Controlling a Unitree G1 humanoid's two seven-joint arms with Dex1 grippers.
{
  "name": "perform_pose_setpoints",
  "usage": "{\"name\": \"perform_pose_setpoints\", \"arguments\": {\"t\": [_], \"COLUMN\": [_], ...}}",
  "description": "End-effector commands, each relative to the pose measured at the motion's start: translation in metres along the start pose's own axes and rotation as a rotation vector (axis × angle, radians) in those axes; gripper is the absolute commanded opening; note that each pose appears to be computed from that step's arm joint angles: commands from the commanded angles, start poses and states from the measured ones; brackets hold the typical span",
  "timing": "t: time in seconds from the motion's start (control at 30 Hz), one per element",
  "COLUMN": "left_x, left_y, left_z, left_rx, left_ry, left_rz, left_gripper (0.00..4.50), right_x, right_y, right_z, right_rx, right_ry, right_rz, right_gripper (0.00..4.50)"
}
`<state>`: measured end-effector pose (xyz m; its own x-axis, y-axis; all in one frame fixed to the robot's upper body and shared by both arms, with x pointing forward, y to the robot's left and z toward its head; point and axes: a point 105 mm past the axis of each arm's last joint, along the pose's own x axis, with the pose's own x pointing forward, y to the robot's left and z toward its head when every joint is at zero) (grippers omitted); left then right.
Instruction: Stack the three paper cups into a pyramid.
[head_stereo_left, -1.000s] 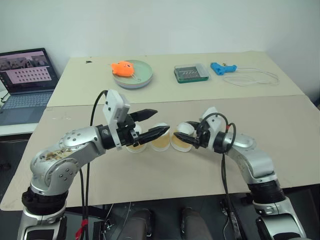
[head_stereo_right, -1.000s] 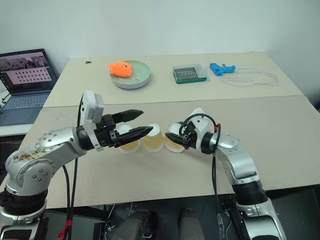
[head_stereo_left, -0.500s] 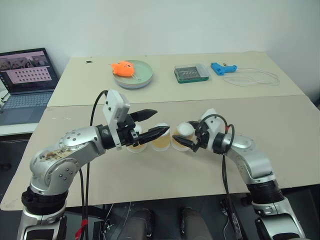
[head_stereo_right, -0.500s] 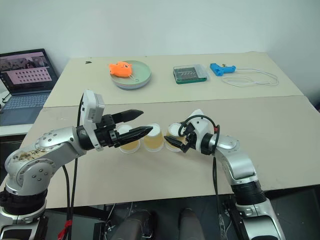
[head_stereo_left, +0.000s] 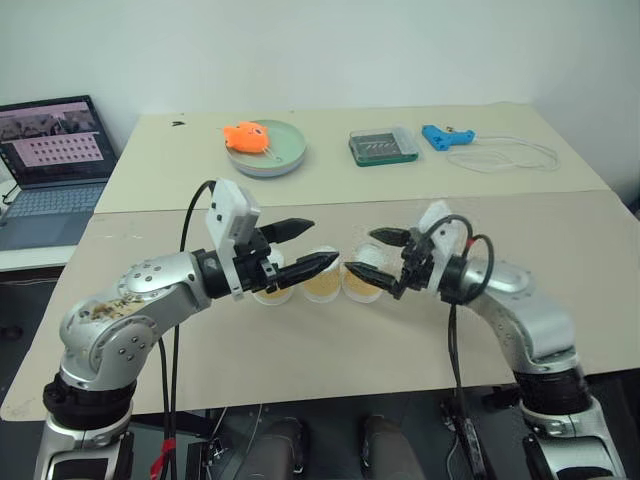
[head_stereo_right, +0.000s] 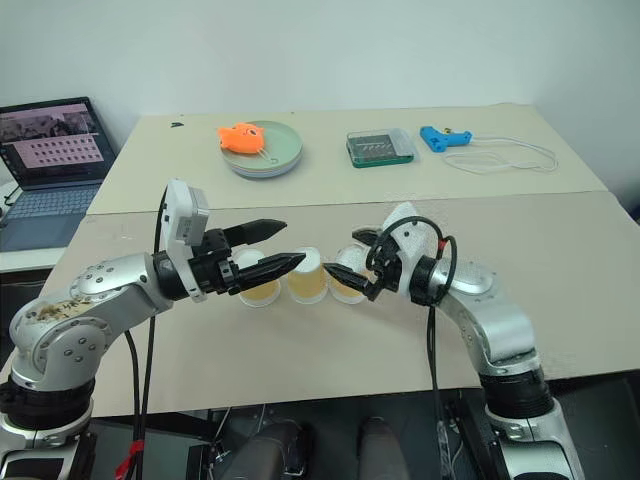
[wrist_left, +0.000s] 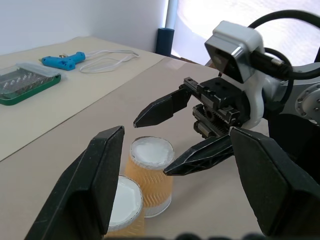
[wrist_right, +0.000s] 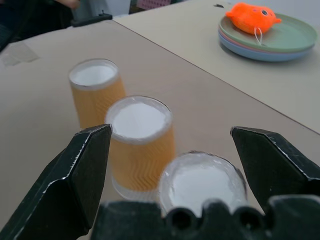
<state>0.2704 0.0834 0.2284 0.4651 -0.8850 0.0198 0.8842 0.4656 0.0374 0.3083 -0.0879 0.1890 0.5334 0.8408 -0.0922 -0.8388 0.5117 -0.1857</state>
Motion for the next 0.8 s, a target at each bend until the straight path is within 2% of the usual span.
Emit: {"name": "perform_pose_setpoints", "arguments": {"t": [0.03,0.2,0.3,0.4,0.6,0.7,0.8], "left_x": [-0.003,-0.014,-0.034,-0.062,-0.076,-0.078,-0.074], "left_y": [0.001,0.02,0.05,0.064,0.027,0.024,0.022], "left_z": [0.012,0.016,0.023,0.015,-0.033,-0.051,-0.058], "left_rx": [0.045,0.055,0.085,0.101,0.083,0.033,0.024], "left_ry": [-0.033,-0.06,-0.119,-0.142,0.016,0.048,0.059], "left_rz": [0.008,0.138,0.423,0.679,0.663,0.653,0.626], "left_gripper": [3.56,3.56,3.56,3.56,3.56,3.56,3.56], "right_x": [-0.006,-0.023,-0.043,-0.055,-0.059,-0.057,-0.056], "right_y": [0.002,-0.006,-0.021,-0.033,-0.045,-0.045,-0.043], "right_z": [0.034,0.04,0.03,0.029,0.032,0.033,0.035], "right_rx": [-0.071,-0.104,-0.136,-0.145,-0.15,-0.152,-0.151], "right_ry": [-0.069,-0.051,0.03,0.062,0.062,0.06,0.057], "right_rz": [0.001,-0.019,-0.056,-0.097,-0.117,-0.106,-0.096], "right_gripper": [4.45,4.45,4.45,4.45,4.45,4.45,4.45]}}
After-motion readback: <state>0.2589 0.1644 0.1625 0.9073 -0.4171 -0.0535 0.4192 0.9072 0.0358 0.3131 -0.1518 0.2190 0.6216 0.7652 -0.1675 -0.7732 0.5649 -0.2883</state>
